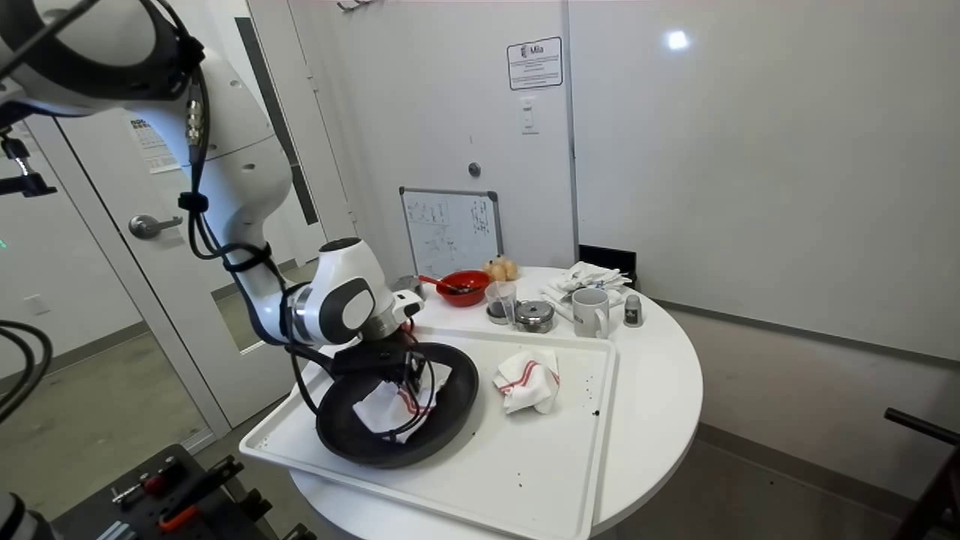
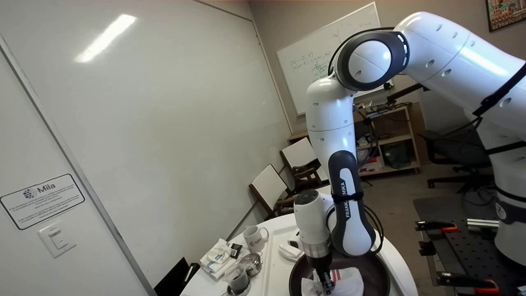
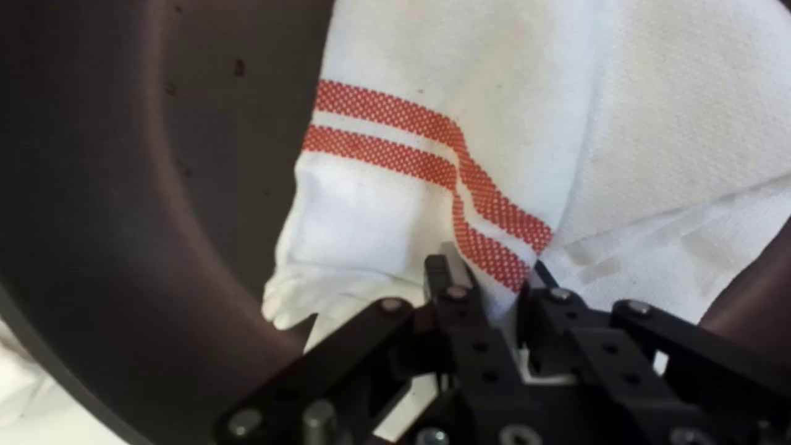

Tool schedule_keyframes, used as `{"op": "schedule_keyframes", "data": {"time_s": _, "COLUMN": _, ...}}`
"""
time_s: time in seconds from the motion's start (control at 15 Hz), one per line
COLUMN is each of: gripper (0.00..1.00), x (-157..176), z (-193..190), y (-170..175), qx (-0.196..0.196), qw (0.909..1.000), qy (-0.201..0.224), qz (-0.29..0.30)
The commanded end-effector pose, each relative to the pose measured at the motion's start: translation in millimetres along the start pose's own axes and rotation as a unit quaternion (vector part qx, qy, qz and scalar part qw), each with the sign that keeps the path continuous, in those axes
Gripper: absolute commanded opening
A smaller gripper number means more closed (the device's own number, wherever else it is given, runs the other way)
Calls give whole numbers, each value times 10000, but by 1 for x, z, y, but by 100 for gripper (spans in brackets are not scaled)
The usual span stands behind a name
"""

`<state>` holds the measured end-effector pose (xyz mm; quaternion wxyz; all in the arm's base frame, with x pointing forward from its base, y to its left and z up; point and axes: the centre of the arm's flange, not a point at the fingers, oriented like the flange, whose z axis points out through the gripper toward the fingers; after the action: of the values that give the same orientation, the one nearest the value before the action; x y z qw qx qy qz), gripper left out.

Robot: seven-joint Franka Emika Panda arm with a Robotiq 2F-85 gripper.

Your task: Pick the cloth on the tray and wipe the pan

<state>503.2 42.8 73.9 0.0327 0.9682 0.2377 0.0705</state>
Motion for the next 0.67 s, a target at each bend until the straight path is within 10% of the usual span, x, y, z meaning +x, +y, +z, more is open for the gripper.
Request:
{"op": "schedule_keyframes", "data": {"time_s": 0.0, "gripper": 10, "x": -13, "z": 7, "y": 13, "qx": -483, "qw": 9982, "qy": -109, "qz": 350}}
{"op": "schedule_keyframes", "data": {"time_s": 0.6, "gripper": 10, "x": -18, "z": 9, "y": 17, "qx": -1195, "qw": 9896, "qy": -364, "qz": 708}}
